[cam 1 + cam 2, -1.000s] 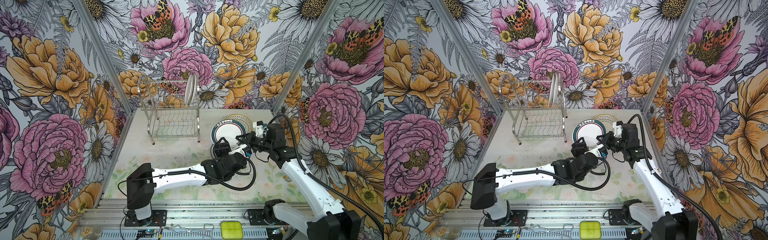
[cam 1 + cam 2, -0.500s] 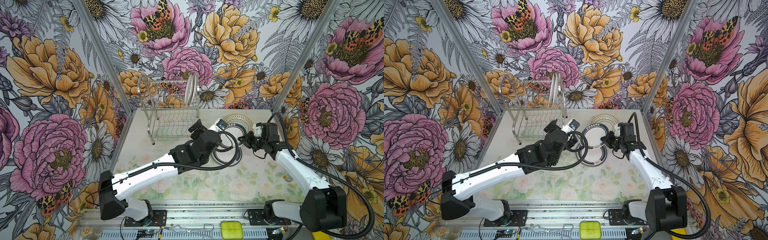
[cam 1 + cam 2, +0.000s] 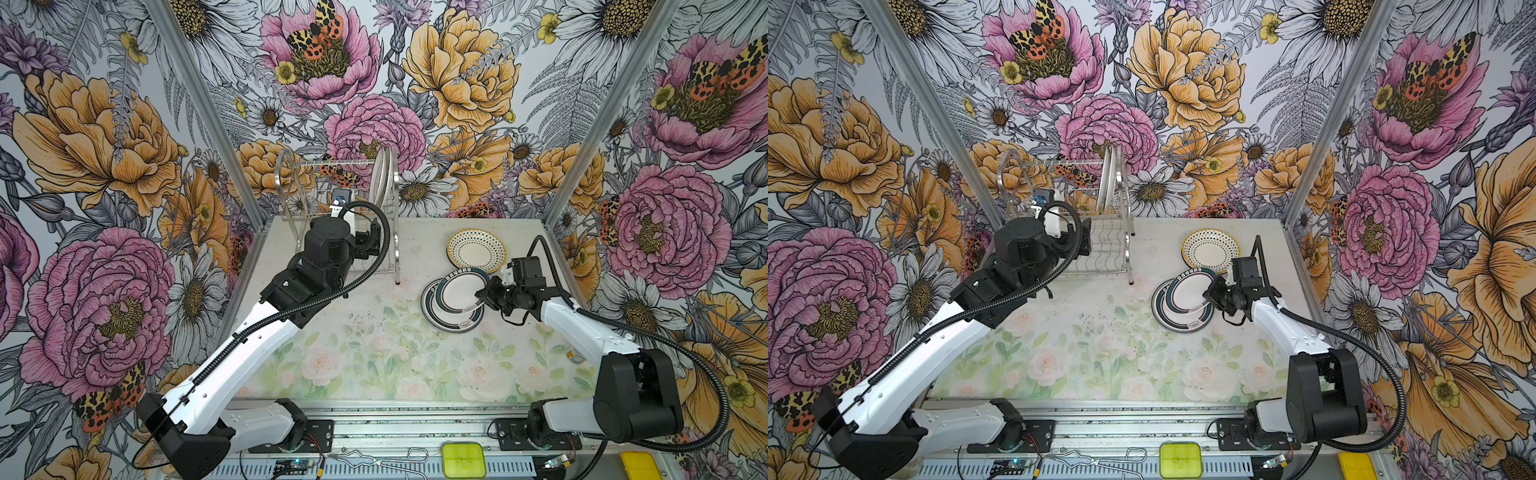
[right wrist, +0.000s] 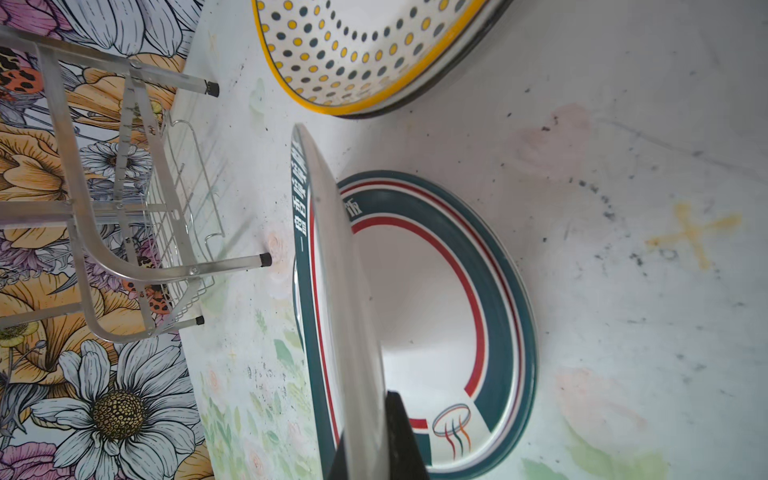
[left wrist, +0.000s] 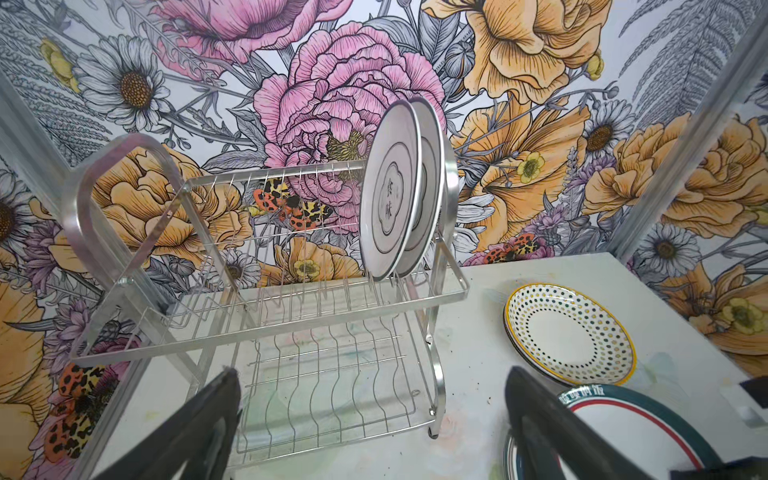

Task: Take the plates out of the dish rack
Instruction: 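Lower the white plate onto the stack with the right gripper while the left withdraws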

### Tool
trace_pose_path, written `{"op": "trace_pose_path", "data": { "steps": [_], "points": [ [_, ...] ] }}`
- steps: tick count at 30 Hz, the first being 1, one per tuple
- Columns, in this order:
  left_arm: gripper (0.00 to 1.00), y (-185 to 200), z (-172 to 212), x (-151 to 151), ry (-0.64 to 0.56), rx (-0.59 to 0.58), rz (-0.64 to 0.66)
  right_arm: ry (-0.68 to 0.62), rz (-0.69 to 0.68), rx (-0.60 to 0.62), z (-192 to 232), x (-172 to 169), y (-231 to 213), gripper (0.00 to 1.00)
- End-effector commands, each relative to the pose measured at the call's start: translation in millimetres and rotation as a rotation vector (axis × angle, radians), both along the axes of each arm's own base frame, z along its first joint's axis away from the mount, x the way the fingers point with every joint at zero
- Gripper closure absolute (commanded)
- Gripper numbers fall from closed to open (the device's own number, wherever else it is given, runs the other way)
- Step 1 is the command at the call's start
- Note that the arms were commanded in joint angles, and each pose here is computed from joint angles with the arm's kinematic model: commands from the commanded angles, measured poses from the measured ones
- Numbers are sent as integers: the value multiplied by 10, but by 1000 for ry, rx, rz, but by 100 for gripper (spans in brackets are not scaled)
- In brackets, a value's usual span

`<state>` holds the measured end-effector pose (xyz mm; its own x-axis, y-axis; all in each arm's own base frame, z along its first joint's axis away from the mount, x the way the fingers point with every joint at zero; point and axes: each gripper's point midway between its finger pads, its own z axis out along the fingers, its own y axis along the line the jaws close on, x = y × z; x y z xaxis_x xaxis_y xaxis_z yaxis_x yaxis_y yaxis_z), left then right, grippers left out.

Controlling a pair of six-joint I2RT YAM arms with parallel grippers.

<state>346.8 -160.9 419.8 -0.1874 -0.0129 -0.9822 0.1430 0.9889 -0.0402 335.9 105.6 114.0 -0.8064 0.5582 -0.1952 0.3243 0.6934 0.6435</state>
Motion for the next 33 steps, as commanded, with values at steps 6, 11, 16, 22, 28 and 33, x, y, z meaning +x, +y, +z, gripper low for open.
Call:
{"op": "trace_pose_path", "data": {
  "steps": [6, 11, 16, 22, 28, 33],
  "points": [
    [1, 92, -134, 109, 70, -104, -22, -3, -2, -13, -63, 29, 27, 100],
    [1, 207, -189, 197, 87, -118, -3, 26, 6, -14, -156, -22, 74, 100],
    [1, 234, -231, 268, 93, -106, 12, 46, 6, -12, -204, -71, 117, 100],
    [1, 215, -276, 349, 110, -99, 3, 99, 4, -10, -317, -147, 175, 93],
    [1, 183, -286, 388, 107, -91, -23, 137, -3, -35, -397, -237, 191, 64],
    [1, 164, -316, 418, 112, -89, -31, 156, -12, -76, -395, -296, 146, 50]
  ]
}}
